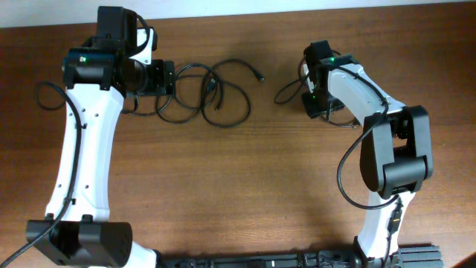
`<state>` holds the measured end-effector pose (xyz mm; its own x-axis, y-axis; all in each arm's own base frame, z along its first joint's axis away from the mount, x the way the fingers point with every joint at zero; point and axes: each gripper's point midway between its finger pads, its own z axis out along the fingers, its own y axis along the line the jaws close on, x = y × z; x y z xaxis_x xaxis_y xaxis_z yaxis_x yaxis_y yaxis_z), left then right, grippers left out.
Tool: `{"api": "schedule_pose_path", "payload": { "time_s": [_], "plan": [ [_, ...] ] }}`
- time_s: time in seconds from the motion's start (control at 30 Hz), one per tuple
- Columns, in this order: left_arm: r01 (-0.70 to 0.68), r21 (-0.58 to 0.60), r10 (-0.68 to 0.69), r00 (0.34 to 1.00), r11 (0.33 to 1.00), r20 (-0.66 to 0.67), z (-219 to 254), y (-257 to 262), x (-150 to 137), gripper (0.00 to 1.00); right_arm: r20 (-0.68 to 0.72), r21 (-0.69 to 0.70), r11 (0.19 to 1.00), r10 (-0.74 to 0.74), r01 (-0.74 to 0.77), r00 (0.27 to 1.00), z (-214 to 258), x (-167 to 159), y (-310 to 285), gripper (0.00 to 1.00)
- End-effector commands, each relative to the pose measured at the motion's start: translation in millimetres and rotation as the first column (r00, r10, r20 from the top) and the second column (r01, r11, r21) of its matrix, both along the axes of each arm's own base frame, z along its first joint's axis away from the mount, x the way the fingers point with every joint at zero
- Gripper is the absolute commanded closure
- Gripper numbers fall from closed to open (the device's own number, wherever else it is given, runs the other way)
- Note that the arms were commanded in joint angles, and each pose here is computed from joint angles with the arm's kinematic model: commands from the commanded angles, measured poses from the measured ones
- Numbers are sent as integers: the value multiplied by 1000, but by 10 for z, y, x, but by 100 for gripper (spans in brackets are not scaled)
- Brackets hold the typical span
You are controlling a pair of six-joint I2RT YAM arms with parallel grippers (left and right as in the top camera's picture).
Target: Untangle cables
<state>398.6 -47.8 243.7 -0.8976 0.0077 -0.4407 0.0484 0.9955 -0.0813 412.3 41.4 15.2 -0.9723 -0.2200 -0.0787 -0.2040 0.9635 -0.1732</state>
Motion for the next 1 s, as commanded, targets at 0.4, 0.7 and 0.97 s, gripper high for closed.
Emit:
{"api": "schedule_pose_path", "payload": {
  "time_s": [0.4,0.7,0.97],
  "plan": [
    [-17,-4,18,1000,1000,22,102,34,-27,20,231,-412,542,-716,733,659,203,-811,-1830,96],
    [-17,-5,18,999,1000,28,108,33,-15,19,-51,-162,430,-902,888,428,-93,-1254,-2428,96],
    [-17,-5,18,999,1000,27,107,34,-16,19,-2,115,455,-889,883,458,927,-627,-2354,67]
  ]
}}
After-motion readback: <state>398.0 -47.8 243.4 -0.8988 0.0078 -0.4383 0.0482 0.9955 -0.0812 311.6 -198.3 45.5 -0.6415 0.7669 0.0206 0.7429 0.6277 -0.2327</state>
